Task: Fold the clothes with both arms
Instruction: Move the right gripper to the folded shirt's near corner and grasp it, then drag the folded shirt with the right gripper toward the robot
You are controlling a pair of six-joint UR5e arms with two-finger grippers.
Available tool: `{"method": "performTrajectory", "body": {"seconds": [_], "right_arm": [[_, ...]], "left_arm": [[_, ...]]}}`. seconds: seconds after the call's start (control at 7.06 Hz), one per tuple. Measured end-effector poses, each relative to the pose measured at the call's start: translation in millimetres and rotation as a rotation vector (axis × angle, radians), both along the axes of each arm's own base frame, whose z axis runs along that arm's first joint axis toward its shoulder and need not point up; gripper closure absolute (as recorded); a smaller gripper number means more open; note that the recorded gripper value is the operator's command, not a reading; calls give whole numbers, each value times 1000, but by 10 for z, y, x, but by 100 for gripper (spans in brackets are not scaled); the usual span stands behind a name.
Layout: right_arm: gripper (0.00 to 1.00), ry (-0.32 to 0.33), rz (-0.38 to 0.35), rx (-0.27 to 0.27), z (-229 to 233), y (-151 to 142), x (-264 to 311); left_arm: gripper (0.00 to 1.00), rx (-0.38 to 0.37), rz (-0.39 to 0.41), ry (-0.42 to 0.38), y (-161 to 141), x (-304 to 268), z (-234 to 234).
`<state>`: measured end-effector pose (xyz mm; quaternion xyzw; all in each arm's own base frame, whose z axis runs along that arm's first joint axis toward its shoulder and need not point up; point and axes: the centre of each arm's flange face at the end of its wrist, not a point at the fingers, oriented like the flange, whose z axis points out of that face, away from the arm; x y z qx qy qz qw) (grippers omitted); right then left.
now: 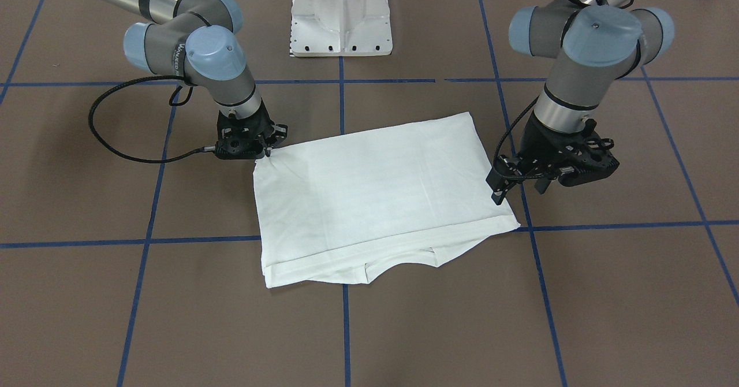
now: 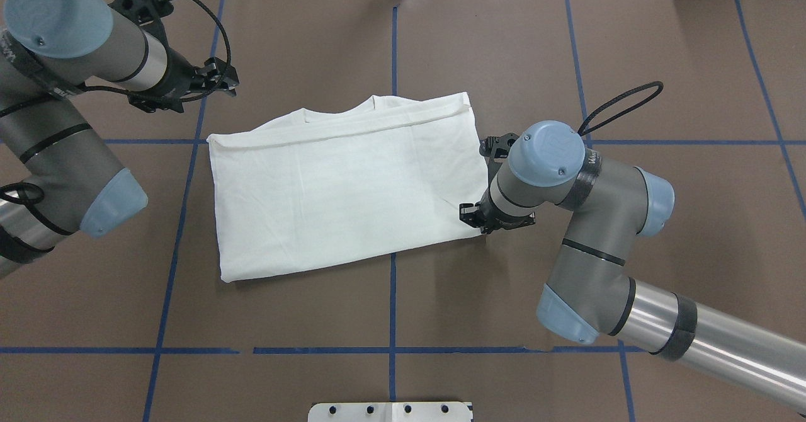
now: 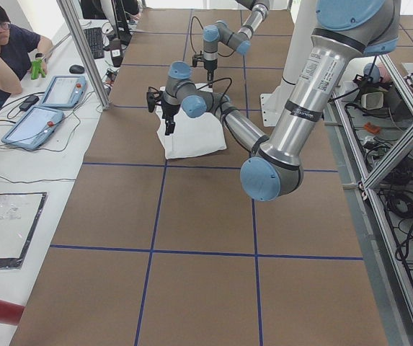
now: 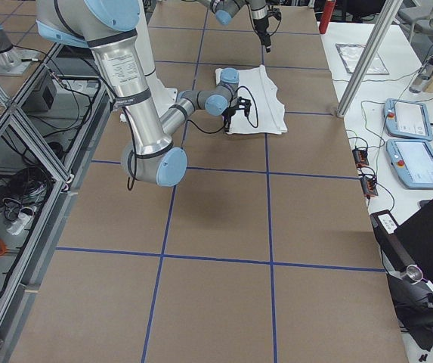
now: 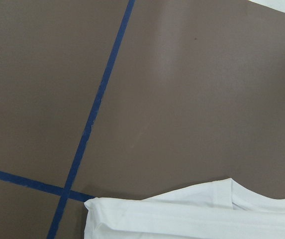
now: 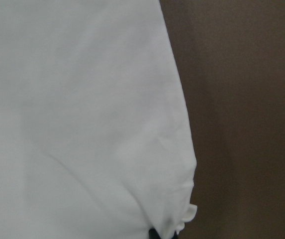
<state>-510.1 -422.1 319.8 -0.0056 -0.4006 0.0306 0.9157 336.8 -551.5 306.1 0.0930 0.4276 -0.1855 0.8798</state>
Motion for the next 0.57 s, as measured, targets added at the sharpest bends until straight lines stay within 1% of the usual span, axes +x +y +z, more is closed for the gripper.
{"method": "performTrajectory", "body": {"seconds": [0.28,0.42,0.57], "right_arm": [[100,5,30,-3,50,-163,282],[100,6,33,0,148,-111,511],[100,8,29,4,277,38,778]], "left_arm": [[1,1,0,1,-1,1,-12],[1,2,0,2,-1,1,-20],[1,2,0,1,-1,0,-16]]}}
